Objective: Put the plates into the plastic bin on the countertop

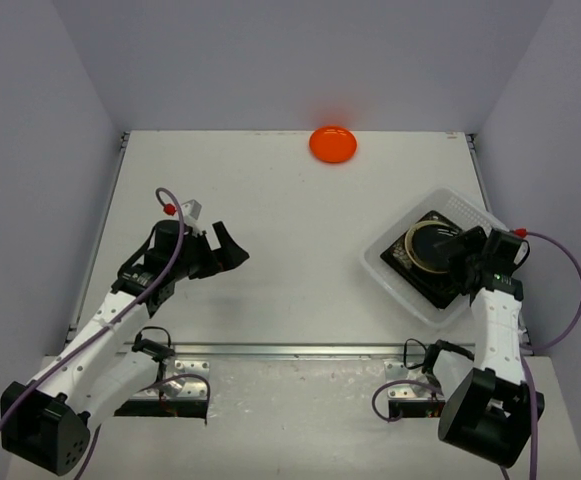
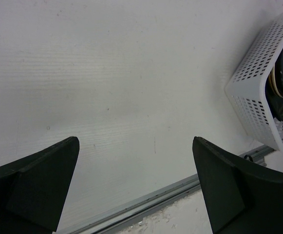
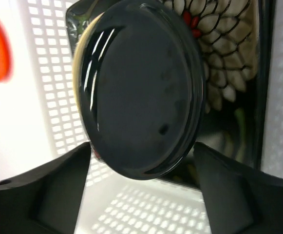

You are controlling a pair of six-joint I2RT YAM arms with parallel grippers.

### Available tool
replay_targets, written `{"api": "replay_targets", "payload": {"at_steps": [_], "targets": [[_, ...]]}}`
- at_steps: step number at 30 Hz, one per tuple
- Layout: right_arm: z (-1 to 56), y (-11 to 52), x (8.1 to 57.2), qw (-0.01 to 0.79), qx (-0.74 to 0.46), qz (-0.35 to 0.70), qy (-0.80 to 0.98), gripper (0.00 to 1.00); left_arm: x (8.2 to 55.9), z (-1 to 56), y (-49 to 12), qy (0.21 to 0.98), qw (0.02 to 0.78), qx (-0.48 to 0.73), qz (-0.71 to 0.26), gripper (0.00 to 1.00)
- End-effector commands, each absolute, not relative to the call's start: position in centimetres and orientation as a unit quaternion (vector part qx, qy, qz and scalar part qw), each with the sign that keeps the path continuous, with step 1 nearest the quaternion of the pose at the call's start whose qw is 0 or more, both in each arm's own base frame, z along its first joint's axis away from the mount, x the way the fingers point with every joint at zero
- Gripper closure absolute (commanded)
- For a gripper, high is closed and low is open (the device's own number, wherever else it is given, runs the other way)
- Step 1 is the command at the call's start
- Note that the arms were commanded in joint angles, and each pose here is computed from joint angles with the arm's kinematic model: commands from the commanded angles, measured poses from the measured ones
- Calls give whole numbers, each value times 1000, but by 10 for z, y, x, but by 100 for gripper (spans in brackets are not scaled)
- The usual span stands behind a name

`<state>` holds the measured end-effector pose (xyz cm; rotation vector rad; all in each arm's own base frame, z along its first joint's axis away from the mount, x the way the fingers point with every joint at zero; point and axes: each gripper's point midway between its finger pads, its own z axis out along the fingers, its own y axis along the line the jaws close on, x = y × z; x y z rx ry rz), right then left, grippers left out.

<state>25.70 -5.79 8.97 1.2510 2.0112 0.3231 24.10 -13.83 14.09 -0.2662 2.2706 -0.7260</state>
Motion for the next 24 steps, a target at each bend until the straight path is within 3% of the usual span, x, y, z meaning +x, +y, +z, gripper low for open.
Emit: {"api": "replay_targets", "payload": {"at_steps": [1, 10, 14, 19, 24], "targets": [[123, -71, 266, 425, 471, 109, 765, 1, 251, 146, -140, 877, 378, -94, -282, 0], [181, -65, 272, 472, 394, 118, 780, 1, 291, 148, -157, 860, 375, -145, -315, 0], [202, 45, 281, 445, 204, 368, 790, 1, 338, 158, -176, 819, 387, -208, -368, 0], [202, 115, 266, 410, 60, 360, 836, 1, 396, 143, -199, 814, 355, -256, -383, 0], [205, 142, 261, 396, 22, 386, 833, 1, 441, 136, -220, 797, 349, -277, -408, 0]]}}
